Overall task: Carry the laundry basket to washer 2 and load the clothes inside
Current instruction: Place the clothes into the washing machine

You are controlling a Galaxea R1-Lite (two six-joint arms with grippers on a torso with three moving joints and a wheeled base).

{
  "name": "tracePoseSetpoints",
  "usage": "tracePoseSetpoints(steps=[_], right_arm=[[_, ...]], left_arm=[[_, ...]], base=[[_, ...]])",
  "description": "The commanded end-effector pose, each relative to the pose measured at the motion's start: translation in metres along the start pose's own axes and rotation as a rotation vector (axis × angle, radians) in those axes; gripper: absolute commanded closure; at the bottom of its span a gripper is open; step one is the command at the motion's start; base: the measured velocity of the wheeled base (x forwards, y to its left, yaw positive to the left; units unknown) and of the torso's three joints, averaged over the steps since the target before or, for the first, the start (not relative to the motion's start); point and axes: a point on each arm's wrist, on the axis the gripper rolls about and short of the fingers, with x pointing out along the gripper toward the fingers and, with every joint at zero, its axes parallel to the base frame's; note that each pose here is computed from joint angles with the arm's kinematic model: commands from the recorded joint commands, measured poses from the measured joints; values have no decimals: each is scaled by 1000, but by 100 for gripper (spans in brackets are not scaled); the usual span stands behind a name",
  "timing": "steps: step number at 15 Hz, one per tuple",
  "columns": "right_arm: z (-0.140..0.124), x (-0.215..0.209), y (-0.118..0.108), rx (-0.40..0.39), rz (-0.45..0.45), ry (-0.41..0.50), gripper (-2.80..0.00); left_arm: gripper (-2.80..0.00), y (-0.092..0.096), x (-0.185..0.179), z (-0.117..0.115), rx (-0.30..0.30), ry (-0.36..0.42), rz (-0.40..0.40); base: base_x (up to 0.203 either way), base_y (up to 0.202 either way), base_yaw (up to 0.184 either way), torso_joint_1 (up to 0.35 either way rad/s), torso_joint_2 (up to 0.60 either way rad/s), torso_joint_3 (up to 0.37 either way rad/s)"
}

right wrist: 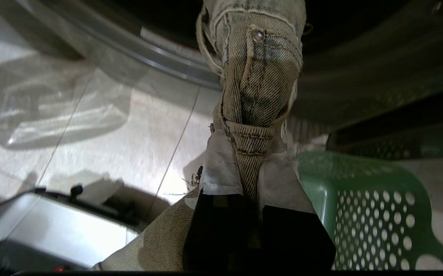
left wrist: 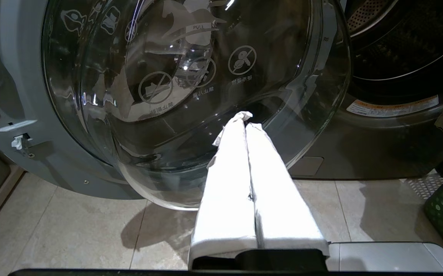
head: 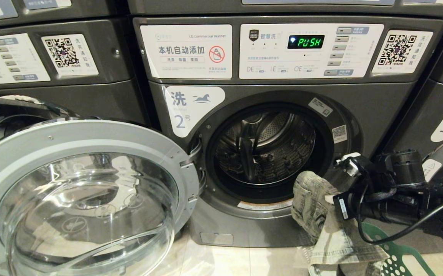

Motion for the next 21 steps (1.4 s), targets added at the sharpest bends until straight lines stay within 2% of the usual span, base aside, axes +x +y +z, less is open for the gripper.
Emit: tracePoseSetpoints(steps=[1,4,7,9,13,18,21], right_arm=[[0,22,0,-6,-2,-48,0],[6,74,-2,-64,-22,-214,0],[39,100,3,-146,-25,-387,0],[43,104,19,-172,15,-409,0],[42,115,37,-193,47,-423,0],[44,164,39,-326,-15,-584,0],[55,183,39,-360,-50,-688,0]], left_arm=[[0,0,0,0,0,-1,1],[0,0,0,0,-1,0,1],[0,0,0,0,-2,0,1],[0,0,0,0,-2,0,1],[0,0,0,0,-2,-1,1],[0,0,0,0,-2,-1,1],[0,0,0,0,-2,-1,1]], base=[[0,0,0,0,0,0],[0,0,0,0,0,0],[0,0,0,0,0,0],[0,0,0,0,0,0],[0,0,0,0,0,0],[0,0,0,0,0,0],[0,0,0,0,0,0]])
